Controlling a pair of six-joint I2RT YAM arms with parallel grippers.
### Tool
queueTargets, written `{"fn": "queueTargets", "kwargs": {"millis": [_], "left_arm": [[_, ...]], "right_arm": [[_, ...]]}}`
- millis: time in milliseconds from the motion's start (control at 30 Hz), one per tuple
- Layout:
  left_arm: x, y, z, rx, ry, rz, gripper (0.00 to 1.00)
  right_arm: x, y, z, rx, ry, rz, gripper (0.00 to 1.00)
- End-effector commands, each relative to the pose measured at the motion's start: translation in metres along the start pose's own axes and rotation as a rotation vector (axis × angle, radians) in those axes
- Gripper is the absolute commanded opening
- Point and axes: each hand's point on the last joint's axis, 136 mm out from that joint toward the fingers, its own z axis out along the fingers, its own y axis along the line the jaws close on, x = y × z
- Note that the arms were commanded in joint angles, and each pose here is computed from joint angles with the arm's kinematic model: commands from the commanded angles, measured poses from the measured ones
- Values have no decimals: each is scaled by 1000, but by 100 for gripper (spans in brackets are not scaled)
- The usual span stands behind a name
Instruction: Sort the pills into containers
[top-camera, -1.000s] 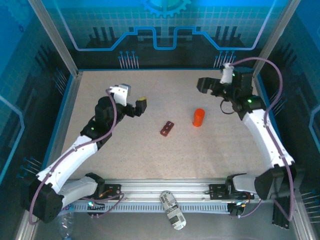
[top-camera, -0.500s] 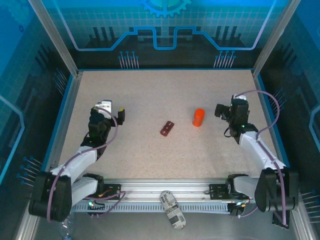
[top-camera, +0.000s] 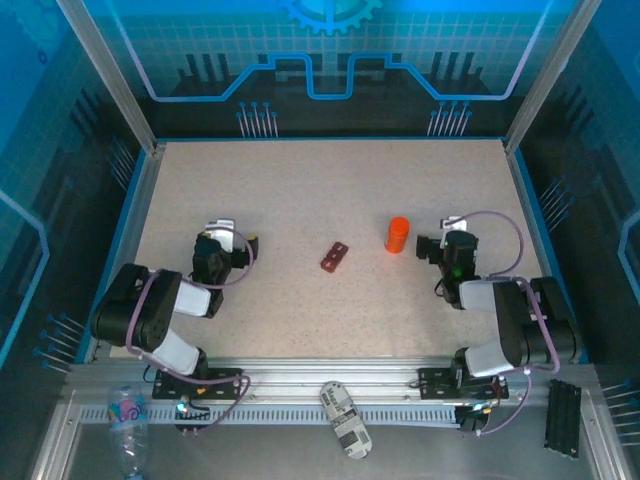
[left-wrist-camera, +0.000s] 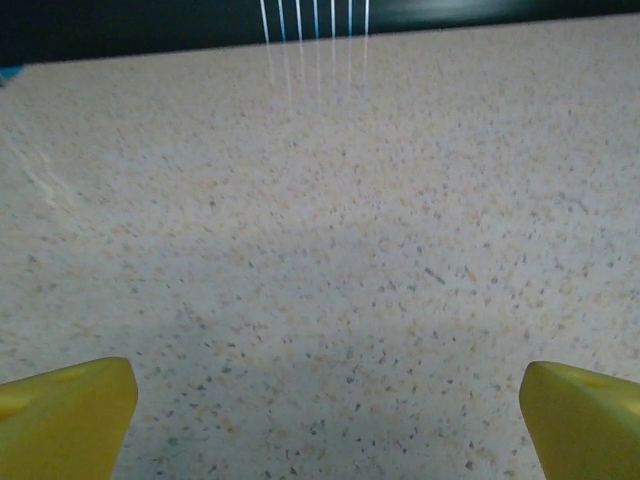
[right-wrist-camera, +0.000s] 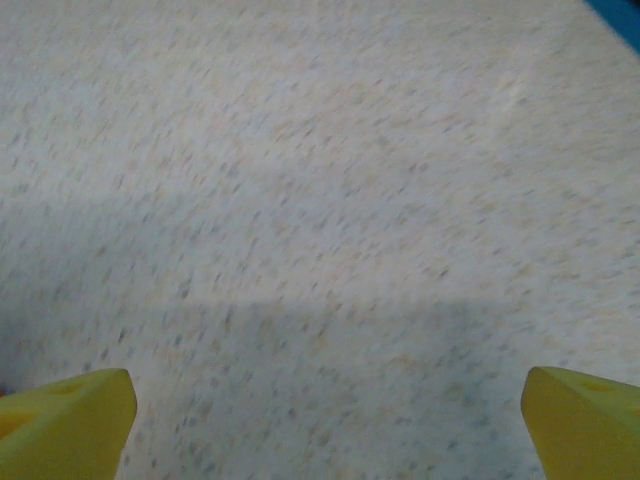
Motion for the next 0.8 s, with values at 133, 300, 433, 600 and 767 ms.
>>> {"fn": "queueTargets", "kwargs": {"millis": [133,300,433,600,767], "left_arm": [[-32,17,18,26,-19,-115,99],[-32,17,18,25,-21,-114,99],[-32,17,18,25,-20,-115,99],[-32,18,18,24,-20,-114,99],[-32,18,17,23,-21,-114,99]], "right_arm": [[-53,13,9,-50,-151,-22,100],[-55,17,6,-33,-179,-52,100],[-56,26,-2,-29,-223,-102,100],[-52,24,10,-166,-141,-31,100],[-53,29,9,-147,-151,-68,100]]}}
